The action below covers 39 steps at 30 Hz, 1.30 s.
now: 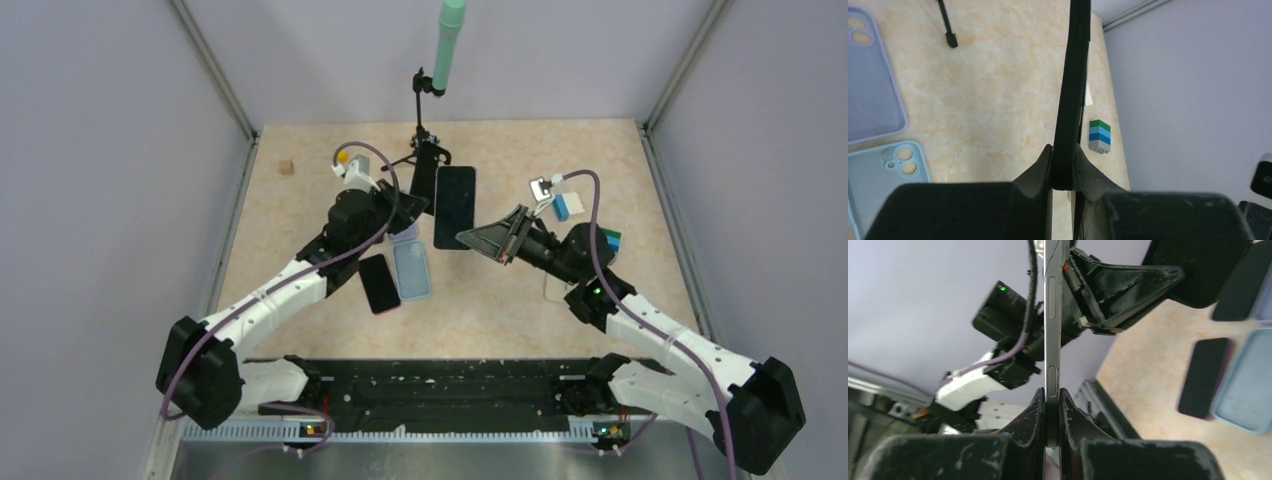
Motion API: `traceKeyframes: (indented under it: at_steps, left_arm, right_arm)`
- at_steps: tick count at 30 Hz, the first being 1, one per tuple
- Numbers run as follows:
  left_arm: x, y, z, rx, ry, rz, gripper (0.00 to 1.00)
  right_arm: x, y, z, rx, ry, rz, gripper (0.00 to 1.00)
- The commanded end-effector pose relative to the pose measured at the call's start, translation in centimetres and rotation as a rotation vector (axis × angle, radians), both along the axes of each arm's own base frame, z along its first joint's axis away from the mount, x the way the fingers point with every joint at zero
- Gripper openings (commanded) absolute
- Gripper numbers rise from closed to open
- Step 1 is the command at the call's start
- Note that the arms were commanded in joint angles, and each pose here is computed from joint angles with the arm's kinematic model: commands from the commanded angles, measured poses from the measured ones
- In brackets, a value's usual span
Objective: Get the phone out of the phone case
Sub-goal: Remove the phone case from the phone, then place the phone case at the center of the board, then place the phone at the center of the board.
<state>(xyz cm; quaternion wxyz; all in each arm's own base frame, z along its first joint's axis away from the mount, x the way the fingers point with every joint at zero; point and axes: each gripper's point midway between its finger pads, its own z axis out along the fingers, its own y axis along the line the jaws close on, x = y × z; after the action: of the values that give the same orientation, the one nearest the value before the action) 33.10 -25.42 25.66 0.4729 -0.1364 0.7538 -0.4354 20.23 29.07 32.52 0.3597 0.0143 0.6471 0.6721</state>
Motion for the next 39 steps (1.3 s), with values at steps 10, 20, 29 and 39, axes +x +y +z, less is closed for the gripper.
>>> traceKeyframes:
  at_steps: [10,20,29,39]
  left_arm:
    - [5.3,-3.2,-9.2,-0.133,0.354,0.131,0.0]
    - [6.6,-5.3,-13.4,-0.148,0.456,0.145,0.0]
    - [5.9,-6.8,-16.4,-0.156,0.558,0.103,0.0]
    - [5.3,-6.4,-17.8,-0.128,0.599,0.125,0.16]
  right_arm:
    - [9.7,-8.5,-12.7,-0.458,0.124,-0.284,0.0]
    - [14.9,-7.3,-19.5,-0.515,0.205,-0.166,0.0]
    - [17.2,-5.6,-22.0,-0.429,0.279,-0.089,0.0]
    - [18.6,-6.2,-25.9,-0.463,0.393,-0.116,0.03]
